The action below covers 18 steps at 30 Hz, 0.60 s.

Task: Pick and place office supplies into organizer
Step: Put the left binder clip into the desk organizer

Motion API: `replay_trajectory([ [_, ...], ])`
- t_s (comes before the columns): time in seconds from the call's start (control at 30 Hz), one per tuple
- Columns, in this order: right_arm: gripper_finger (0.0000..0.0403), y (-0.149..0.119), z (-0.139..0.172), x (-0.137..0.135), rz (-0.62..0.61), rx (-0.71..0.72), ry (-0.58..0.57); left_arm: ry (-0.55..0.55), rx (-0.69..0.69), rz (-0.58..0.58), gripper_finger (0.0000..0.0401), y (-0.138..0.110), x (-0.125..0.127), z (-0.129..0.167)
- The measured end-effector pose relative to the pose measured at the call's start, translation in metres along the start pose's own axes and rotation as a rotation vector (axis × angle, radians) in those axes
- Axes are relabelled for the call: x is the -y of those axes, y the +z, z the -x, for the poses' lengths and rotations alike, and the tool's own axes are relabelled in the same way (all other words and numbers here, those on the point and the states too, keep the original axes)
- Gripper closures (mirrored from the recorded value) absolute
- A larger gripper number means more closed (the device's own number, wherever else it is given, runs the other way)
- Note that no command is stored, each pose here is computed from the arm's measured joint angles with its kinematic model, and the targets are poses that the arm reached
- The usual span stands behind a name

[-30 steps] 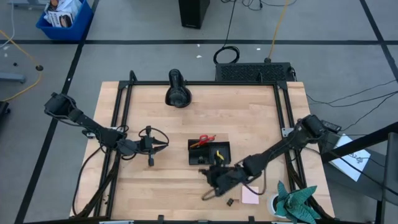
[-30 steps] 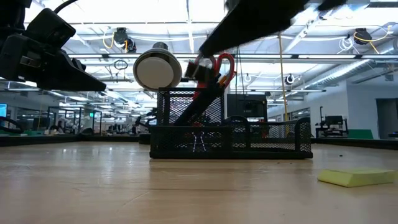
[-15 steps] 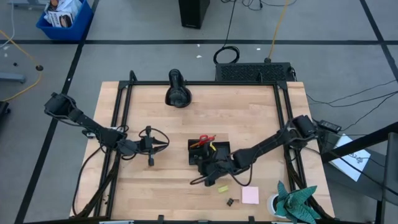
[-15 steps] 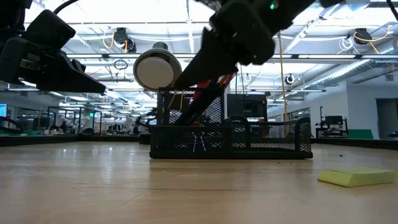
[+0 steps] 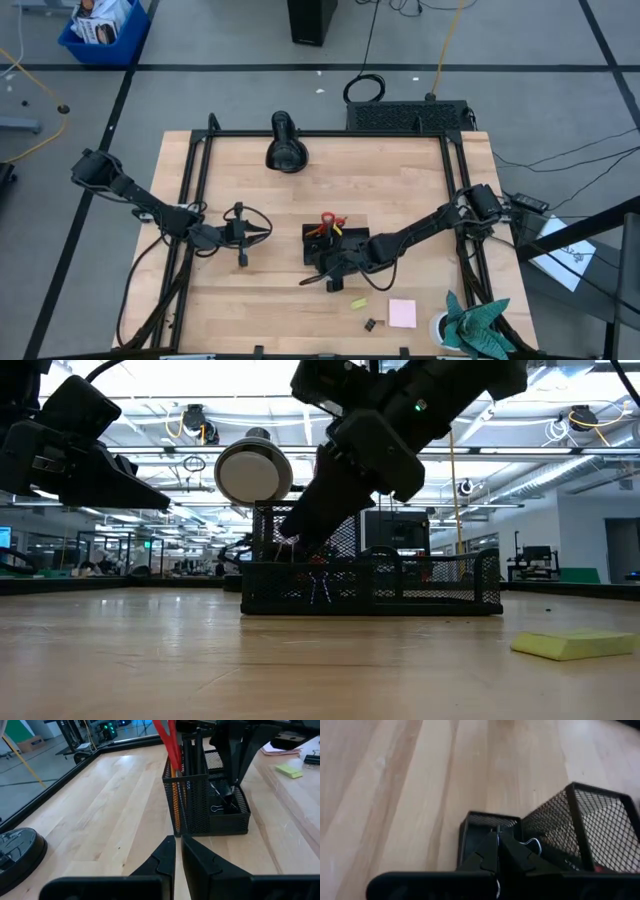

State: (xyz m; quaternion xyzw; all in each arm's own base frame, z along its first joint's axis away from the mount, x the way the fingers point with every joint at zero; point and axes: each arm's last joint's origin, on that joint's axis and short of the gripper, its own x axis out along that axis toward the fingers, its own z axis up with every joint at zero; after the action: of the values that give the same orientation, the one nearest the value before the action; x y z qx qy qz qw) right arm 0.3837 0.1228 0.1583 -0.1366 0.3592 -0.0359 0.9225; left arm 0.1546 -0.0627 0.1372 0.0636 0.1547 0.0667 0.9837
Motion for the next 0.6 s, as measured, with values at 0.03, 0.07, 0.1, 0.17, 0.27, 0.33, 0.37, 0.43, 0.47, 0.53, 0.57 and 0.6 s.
replay_trajectory([
  [0.03,0.0403,-0.0011,-0.0002,0.001,0.003,-0.013,-0.005,0.0,0.0,0.0,0.0364,0.0,0.0,0.0],
  [0.07,0.0403,-0.0023,-0.0005,0.0016,0.007,-0.023,-0.006,0.0,0.0,0.0,0.0364,0.0,-0.0001,0.0],
  [0.1,0.0403,-0.0036,-0.0011,0.0022,0.005,-0.028,-0.006,0.0,0.0,0.0,0.0364,0.0001,0.0,0.0],
  [0.17,0.0403,-0.0044,-0.0015,0.003,-0.002,-0.032,-0.008,0.0,0.0,0.001,0.0364,0.0,0.0,0.0],
  [0.27,0.0403,-0.0042,-0.0016,0.0029,-0.004,-0.03,-0.003,0.0,0.0,0.001,0.0364,0.0001,0.0,0.0],
  [0.33,0.0403,-0.0048,-0.0019,0.0029,-0.003,-0.036,0.024,0.0,0.0,0.0,0.0364,0.0001,0.0,0.0],
  [0.37,0.0403,-0.0052,-0.0019,0.0028,-0.002,-0.041,0.033,0.0,0.001,0.001,0.0364,0.0001,-0.0001,0.0],
  [0.43,0.0403,-0.0054,-0.0019,0.0027,-0.001,-0.043,0.039,0.0,0.0,0.0,0.0364,0.0,0.0,0.0],
  [0.47,0.0403,-0.0054,-0.0019,0.0027,-0.001,-0.043,0.039,0.0,0.0,0.0,0.0364,0.0,0.0,0.0],
  [0.53,0.0403,-0.0054,-0.0019,0.0027,-0.001,-0.043,0.038,0.0,0.0,0.0,0.0364,0.0,0.0,0.0],
  [0.57,0.0403,-0.0054,-0.0019,0.0027,-0.001,-0.043,0.038,0.0,0.0,0.0,0.0364,0.0,0.0,0.0],
  [0.6,0.0403,-0.0054,-0.0019,0.0027,-0.004,-0.043,0.038,0.0,0.0,0.0,0.0364,0.0001,0.0,0.0],
])
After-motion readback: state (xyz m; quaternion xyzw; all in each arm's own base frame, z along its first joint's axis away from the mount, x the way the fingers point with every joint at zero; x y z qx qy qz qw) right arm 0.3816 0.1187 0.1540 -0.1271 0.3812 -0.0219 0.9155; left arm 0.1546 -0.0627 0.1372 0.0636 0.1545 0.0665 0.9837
